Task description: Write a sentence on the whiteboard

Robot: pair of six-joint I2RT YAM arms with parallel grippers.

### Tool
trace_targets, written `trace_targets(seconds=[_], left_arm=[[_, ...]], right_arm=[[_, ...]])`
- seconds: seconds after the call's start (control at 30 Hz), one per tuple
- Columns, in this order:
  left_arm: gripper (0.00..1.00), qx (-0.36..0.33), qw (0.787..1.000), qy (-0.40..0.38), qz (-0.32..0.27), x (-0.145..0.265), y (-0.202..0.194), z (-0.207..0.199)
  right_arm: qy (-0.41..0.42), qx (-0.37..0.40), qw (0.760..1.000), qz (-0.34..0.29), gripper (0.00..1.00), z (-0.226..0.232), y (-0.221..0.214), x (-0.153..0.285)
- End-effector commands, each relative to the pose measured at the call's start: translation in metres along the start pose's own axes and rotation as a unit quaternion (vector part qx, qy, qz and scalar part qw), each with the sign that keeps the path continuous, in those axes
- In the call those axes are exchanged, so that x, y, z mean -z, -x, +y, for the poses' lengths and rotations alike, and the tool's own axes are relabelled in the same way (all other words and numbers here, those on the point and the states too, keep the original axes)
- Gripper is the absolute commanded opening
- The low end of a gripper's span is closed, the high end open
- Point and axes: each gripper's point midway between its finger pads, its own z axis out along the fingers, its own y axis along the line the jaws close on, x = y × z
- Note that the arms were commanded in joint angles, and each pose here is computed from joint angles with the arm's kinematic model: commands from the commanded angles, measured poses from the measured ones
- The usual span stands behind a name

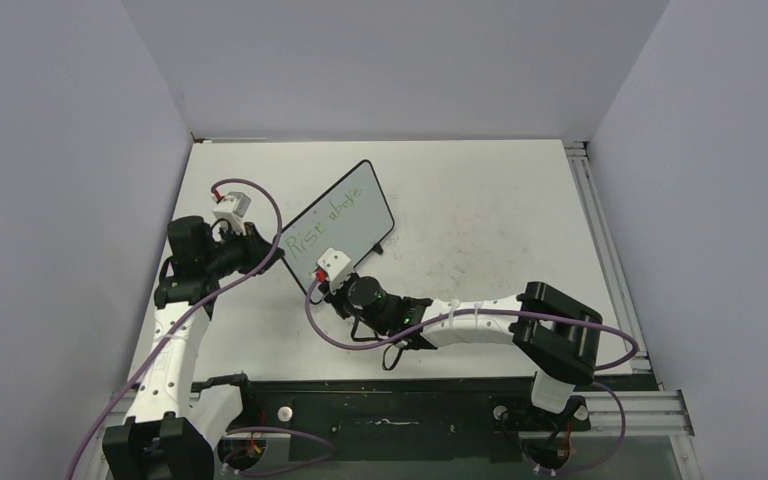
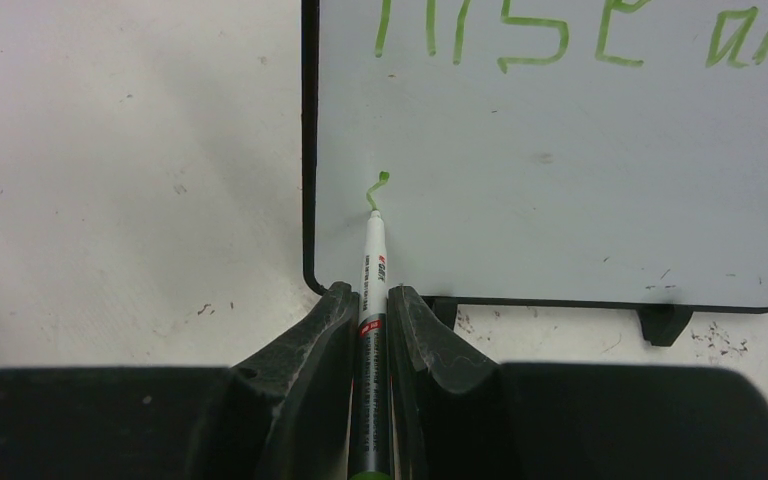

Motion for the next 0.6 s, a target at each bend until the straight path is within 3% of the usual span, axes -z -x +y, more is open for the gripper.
trace_targets(seconds=[0.0, 0.57], left_arm=[[0.00, -0.026, 0.999, -0.017, -0.036, 0.006, 0.026, -0.014], [0.00, -0.026, 0.999, -0.016, -0.037, 0.007, 0.026, -0.013]], right_arm=[[-0.007, -0.002, 1.000, 0.002, 0.05, 0.001, -0.007, -0.002], [-0.005, -0.001, 1.000, 0.008, 0.05, 0.002, -0.011, 0.002]])
